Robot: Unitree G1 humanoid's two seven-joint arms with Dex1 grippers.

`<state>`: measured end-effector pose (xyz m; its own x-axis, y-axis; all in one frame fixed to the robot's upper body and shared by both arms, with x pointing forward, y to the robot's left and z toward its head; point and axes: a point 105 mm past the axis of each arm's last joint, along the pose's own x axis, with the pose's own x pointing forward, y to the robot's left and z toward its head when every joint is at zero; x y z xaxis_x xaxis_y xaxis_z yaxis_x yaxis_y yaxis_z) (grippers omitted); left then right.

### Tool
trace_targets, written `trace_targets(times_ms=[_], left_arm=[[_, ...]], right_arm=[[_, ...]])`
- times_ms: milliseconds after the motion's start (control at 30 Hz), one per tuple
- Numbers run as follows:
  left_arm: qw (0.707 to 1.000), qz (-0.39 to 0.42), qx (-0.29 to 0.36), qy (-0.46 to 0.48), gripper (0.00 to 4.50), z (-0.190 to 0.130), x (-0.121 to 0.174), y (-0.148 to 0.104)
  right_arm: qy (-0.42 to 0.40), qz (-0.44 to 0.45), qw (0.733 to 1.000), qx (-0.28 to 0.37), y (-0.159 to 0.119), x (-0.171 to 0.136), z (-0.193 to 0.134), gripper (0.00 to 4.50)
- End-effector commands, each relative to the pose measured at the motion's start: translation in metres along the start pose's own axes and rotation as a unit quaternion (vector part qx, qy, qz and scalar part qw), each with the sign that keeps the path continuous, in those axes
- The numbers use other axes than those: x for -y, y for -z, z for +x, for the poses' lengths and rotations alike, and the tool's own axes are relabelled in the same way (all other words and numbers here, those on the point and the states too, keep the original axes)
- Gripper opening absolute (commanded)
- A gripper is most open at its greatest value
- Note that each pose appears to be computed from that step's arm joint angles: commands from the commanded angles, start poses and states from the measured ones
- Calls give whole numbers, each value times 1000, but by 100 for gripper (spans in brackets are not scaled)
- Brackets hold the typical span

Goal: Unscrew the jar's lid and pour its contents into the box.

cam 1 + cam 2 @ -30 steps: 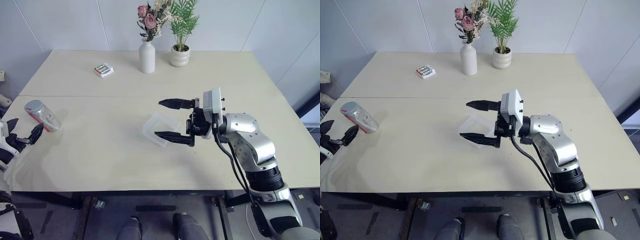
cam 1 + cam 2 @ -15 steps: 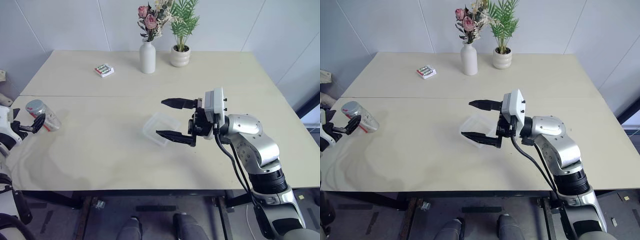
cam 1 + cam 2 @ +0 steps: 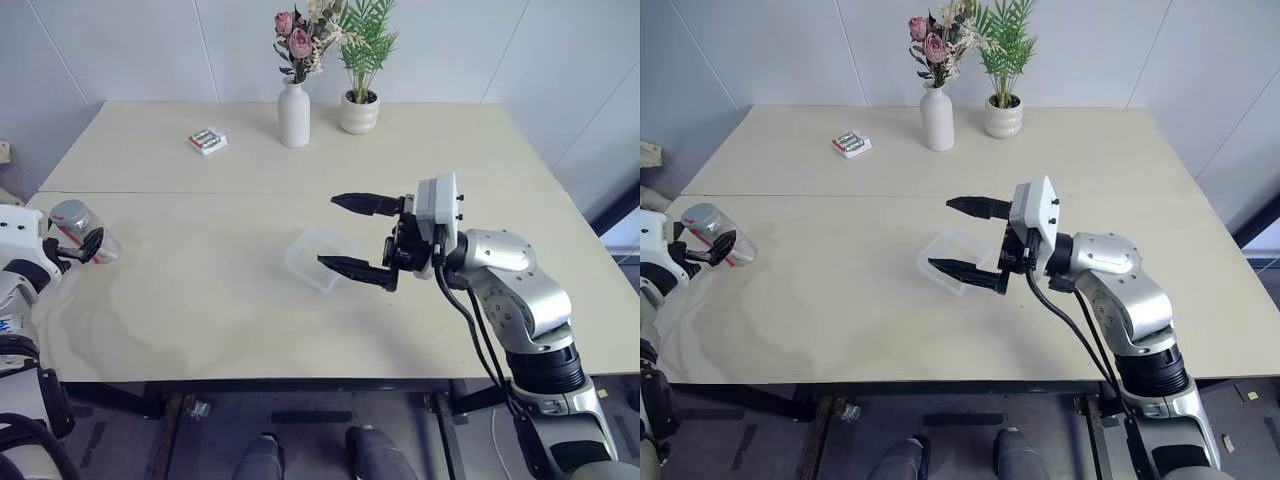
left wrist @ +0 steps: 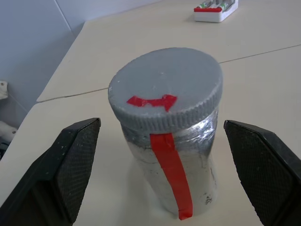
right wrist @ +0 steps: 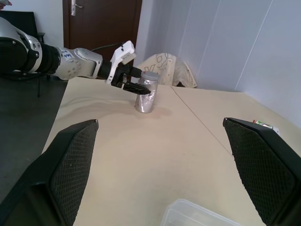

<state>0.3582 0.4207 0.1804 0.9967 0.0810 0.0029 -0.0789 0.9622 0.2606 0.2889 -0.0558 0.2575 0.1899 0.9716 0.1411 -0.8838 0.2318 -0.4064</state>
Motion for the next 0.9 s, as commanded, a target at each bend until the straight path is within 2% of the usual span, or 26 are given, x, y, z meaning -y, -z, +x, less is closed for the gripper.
trace_targets(times_ms=[33,433,467,500,667,733,900], left_arm=[[1000,-1,8,-13,450,4,-3,-9],[1000,-4,-3,-10,450,7,4,-3],[1000,-5,-2,-10,410,8,4,-3],[1000,-6,-1,-10,393,8,4,-3],[1000,-6,-5,-12,239,6,5,2],[1000,-7,-8,-14,192,5,4,5],[1000,-7,10,5,192,3,9,4]], right_arm=[[8,-19,1000,13,-13,-2,-4,449],[22,-17,1000,7,-15,-2,-8,449],[23,-17,1000,7,-15,-2,-9,450],[23,-18,1000,6,-14,-2,-9,450],[26,-17,1000,4,-13,-2,-9,450],[27,-16,999,3,-12,-2,-10,450],[29,-13,1000,1,-10,-3,-10,450]])
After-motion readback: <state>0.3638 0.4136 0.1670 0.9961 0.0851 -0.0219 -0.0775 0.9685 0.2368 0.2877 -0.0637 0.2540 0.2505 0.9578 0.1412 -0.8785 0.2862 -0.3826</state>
